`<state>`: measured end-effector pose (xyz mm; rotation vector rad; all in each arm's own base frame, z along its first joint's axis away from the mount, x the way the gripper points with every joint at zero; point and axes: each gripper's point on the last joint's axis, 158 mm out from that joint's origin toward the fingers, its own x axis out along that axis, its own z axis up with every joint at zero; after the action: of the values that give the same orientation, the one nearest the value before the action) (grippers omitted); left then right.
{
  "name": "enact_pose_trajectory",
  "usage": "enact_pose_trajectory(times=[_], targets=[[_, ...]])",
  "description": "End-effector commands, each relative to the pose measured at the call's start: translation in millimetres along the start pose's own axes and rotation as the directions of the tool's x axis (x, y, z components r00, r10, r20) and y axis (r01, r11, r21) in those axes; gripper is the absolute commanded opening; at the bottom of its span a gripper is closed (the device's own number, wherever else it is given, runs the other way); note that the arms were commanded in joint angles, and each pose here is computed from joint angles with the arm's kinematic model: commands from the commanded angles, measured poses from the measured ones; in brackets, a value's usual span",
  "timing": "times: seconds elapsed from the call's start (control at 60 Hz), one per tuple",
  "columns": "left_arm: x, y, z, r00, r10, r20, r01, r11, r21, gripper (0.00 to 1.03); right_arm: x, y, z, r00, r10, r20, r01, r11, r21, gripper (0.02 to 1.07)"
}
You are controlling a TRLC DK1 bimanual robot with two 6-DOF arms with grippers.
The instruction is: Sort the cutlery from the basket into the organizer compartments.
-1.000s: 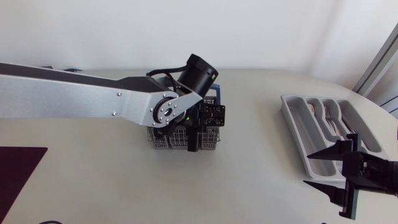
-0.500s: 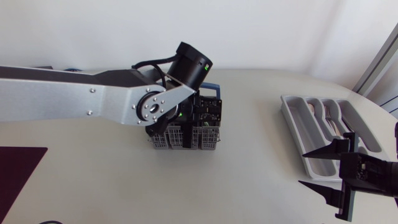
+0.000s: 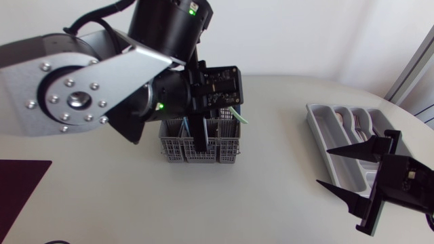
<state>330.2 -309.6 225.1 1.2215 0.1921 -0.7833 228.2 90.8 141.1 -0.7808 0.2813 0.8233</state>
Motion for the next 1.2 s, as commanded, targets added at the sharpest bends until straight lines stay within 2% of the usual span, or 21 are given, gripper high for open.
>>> enact_pose_trajectory(times=[0.0, 0.133, 0.367, 0.483, 0.683, 0.867, 1.0, 1.183], targets=[[-5.2, 1.8, 1.0, 1.000, -0.007, -0.012, 0.005, 0.995, -0.104, 0.04, 3.9, 5.7, 9.3, 0.999, -0.001, 0.032, -0.002, 0.996, 0.093, 0.82], [-7.5, -5.6, 8.3, 0.998, -0.059, -0.026, 0.051, 0.969, -0.241, 0.04, 8.1, 2.1, 29.2, 0.997, -0.041, 0.066, 0.033, 0.993, 0.113, 0.82], [5.8, -27.8, 22.7, 0.984, -0.181, -0.004, 0.161, 0.886, -0.434, 0.04, 22.4, 7.9, 52.3, 0.994, -0.057, 0.095, 0.045, 0.992, 0.115, 0.82], [11.0, -36.2, 33.5, 0.964, -0.264, 0.029, 0.237, 0.810, -0.537, 0.03, 29.8, 9.5, 61.6, 0.992, -0.066, 0.106, 0.053, 0.991, 0.124, 0.82], [14.4, -33.5, 47.8, 0.943, -0.321, 0.093, 0.302, 0.697, -0.650, 0.03, 39.3, 7.0, 69.5, 0.990, -0.079, 0.116, 0.061, 0.986, 0.154, 0.81], [21.1, -43.7, 51.5, 0.908, -0.398, 0.133, 0.364, 0.591, -0.720, 0.03, 47.2, 3.5, 74.9, 0.987, -0.114, 0.109, 0.098, 0.985, 0.144, 0.70], [24.0, -51.0, 54.0, 0.883, -0.448, 0.136, 0.395, 0.558, -0.730, 0.03, 54.8, -1.1, 77.3, 0.986, -0.137, 0.100, 0.123, 0.983, 0.134, 0.63], [24.7, -50.5, 59.6, 0.878, -0.460, 0.134, 0.403, 0.559, -0.725, 0.03, 68.9, -3.9, 78.7, 0.988, -0.130, 0.085, 0.119, 0.985, 0.127, 0.50]])
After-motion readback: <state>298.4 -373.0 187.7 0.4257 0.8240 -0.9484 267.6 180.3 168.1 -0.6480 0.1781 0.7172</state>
